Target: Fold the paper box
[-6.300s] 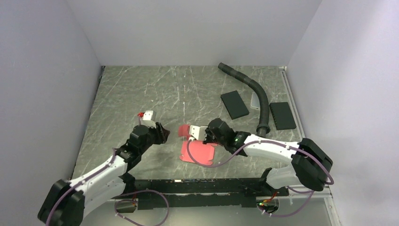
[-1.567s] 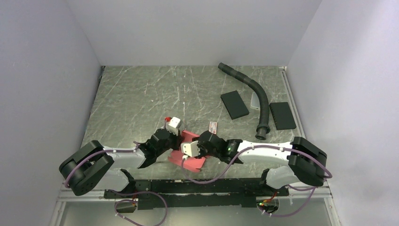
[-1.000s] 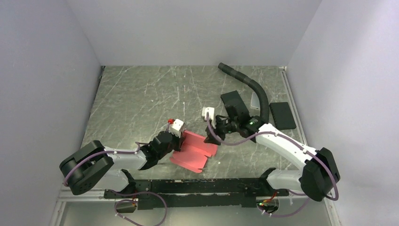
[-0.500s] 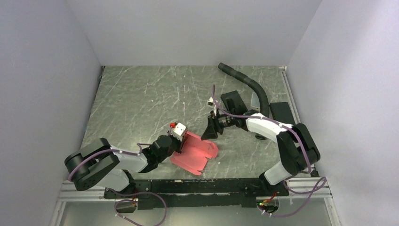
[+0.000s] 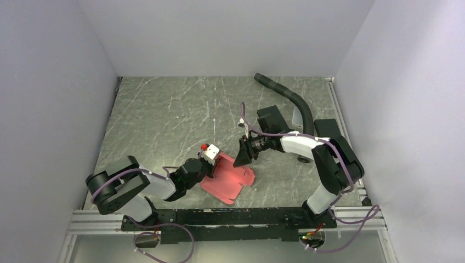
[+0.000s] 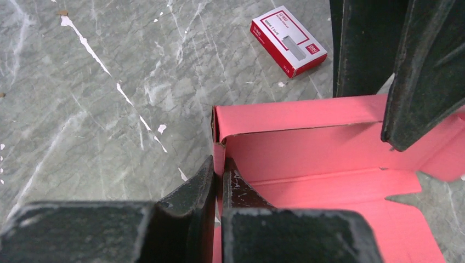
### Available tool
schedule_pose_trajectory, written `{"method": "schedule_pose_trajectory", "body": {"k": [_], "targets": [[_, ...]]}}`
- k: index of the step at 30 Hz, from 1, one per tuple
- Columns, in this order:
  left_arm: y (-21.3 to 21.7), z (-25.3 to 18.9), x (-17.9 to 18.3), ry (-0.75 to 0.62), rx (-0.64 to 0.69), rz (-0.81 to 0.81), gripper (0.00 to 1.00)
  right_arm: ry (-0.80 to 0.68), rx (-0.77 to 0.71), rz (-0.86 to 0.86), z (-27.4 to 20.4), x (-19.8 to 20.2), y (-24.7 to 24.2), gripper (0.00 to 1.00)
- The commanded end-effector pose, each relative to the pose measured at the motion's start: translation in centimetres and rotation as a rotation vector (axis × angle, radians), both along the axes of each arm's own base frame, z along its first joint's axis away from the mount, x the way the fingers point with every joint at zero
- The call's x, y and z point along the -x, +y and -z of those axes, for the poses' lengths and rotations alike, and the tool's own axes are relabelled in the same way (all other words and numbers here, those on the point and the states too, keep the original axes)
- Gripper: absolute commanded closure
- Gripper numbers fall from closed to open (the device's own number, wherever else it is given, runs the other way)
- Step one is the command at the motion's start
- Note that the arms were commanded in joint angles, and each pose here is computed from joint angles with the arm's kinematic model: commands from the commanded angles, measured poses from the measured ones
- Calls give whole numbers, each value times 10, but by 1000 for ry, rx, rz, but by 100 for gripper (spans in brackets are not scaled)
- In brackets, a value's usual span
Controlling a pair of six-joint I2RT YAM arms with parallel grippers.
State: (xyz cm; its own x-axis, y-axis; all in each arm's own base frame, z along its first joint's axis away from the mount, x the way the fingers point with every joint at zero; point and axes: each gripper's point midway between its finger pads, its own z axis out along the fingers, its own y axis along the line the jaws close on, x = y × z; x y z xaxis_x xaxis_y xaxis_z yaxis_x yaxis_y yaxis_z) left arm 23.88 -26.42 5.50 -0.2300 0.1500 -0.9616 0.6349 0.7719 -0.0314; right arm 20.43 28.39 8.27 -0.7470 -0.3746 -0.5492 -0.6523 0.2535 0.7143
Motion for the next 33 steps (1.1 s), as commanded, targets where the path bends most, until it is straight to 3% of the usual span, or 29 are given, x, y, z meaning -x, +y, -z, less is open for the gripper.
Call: {"method": "schedule_pose_trajectory", "body": {"k": [1, 8, 18, 26, 33], "targets": [[-3, -7, -3, -53, 15, 7, 91, -66, -8, -15, -8, -8, 11, 57], [-2, -1, -5, -51, 13, -12, 85, -132, 49, -19, -2, -8, 14, 66], [3, 2, -5, -32, 14, -36, 72, -252, 85, -27, -6, -11, 16, 69], [8, -3, -4, -22, 0, -52, 71, -335, 108, -12, -11, -15, 16, 73], [13, -8, -5, -16, -10, -73, 77, -412, 132, -43, -12, -11, 23, 75]]}}
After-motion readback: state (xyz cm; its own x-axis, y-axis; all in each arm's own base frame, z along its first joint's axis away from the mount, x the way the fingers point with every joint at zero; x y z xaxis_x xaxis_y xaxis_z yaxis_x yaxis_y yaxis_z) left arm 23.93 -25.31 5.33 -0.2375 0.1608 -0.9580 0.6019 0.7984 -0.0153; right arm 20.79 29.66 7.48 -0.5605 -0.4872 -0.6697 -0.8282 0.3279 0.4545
